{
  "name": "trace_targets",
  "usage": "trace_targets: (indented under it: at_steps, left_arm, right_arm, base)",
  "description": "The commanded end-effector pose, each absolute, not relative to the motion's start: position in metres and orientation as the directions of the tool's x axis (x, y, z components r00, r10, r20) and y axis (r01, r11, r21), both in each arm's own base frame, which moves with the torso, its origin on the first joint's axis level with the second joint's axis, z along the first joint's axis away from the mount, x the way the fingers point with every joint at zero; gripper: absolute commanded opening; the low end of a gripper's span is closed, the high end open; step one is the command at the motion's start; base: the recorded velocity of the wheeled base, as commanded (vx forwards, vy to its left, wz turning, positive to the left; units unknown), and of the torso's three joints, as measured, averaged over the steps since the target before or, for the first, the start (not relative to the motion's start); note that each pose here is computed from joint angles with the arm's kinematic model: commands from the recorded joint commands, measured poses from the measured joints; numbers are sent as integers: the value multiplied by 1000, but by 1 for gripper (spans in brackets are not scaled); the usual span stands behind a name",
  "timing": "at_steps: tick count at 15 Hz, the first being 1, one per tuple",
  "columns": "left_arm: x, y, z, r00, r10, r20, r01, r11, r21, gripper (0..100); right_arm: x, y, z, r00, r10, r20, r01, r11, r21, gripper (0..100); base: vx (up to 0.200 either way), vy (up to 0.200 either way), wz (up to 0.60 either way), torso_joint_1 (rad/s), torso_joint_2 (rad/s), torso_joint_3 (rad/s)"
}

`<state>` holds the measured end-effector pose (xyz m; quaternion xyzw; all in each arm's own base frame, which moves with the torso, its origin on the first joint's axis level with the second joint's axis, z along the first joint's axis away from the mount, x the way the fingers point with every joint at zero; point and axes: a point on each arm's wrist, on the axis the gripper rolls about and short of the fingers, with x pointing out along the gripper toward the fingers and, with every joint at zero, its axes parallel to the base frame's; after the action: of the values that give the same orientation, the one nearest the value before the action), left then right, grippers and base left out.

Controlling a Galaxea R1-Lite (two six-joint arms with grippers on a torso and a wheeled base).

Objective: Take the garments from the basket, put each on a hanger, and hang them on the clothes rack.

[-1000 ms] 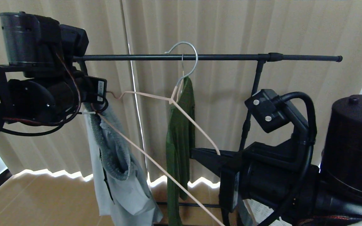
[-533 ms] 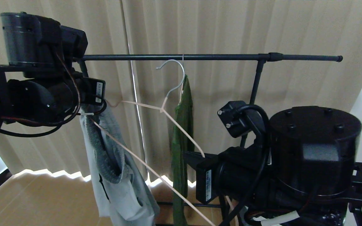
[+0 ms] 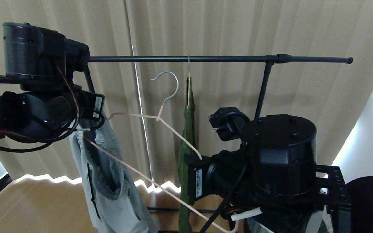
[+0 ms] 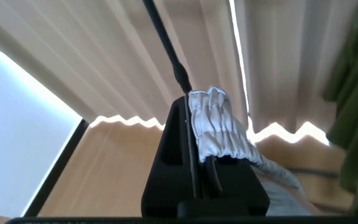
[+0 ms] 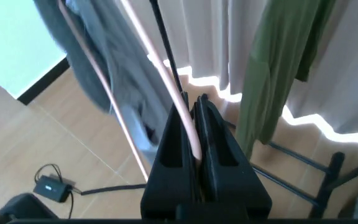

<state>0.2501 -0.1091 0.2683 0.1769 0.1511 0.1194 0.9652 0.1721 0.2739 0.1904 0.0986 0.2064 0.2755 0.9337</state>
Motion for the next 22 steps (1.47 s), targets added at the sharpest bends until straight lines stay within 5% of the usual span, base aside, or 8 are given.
trace_targets:
  at_steps: [1,8,12,22]
  left_arm:
    - [243,-114,270,935,258,-242,-157,917,368,0]
    - [262,-124,276,946,252,-204,-188,939,288,0]
    - [265,-117,278,940,276,-202,-211,932,293,0]
    - [256,-122,267,935,256,-247,-148,912,384,0]
  right_arm:
    - [168,277,194,750,577,-322,-486,812,323,0]
    - [131,302,193,636,696,-332,-595,717,363,0]
    - [141,303,176,720,581,-380,-503,814,291,0]
    - [174,298,186,804,500,-321,-408,857,313,0]
  base:
    - [0,0,0,0,0,0]
    - [0,0,0,0,0,0]
    - [0,0,0,0,0,0]
    - [0,0,0,0,0,0]
